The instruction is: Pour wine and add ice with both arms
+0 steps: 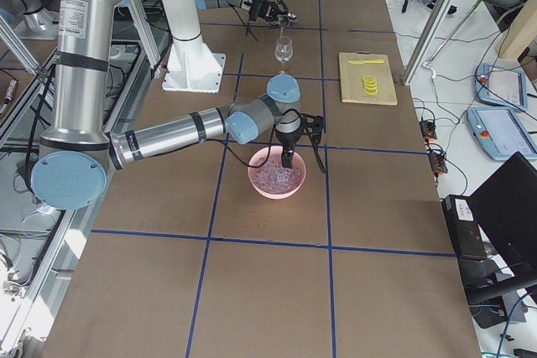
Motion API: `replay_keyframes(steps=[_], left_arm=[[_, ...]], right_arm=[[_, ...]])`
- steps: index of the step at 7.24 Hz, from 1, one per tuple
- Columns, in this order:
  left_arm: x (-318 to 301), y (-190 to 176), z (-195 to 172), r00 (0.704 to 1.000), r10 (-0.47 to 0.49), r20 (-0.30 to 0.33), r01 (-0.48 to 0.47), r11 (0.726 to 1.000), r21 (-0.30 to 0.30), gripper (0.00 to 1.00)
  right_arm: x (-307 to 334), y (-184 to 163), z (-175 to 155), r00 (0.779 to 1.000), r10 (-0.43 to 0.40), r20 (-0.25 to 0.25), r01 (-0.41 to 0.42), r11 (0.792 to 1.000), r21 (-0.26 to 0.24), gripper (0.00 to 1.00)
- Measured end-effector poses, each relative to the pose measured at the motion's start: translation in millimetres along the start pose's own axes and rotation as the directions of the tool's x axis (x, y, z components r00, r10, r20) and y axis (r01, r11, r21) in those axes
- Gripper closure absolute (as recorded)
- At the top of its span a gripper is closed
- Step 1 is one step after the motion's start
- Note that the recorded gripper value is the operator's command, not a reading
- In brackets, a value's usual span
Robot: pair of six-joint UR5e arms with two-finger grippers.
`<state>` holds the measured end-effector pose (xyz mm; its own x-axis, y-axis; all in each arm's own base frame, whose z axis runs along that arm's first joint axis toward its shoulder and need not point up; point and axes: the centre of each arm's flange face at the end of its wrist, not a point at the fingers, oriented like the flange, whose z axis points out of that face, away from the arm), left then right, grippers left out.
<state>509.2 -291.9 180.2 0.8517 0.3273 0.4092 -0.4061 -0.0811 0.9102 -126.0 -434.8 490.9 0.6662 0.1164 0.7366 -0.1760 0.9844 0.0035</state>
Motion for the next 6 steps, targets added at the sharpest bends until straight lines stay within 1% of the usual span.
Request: replay_keyframes(steps=[3,5,6], left_arm=[[-3.3,-0.8,0.0,0.987,0.157,0.026,-0.157,0.988,-0.012,1.00],[-4.7,-1.5,0.1,0.967,0.250,0.037,-0.250,0.968,-0.021,1.00],[-5.3,-1.5,0.3,0.952,0.303,0.043,-0.302,0.953,-0.028,1.00]], right_arm=[[0.2,-0.1,0.3,1.000,0.001,0.000,-0.001,1.000,0.000,0.00],[0.0,-0.3,0.2,1.000,0.001,0.000,-0.001,1.000,0.000,0.00],[0.0,-0.3,0.4,1.000,0.001,0.000,-0.001,1.000,0.000,0.00]])
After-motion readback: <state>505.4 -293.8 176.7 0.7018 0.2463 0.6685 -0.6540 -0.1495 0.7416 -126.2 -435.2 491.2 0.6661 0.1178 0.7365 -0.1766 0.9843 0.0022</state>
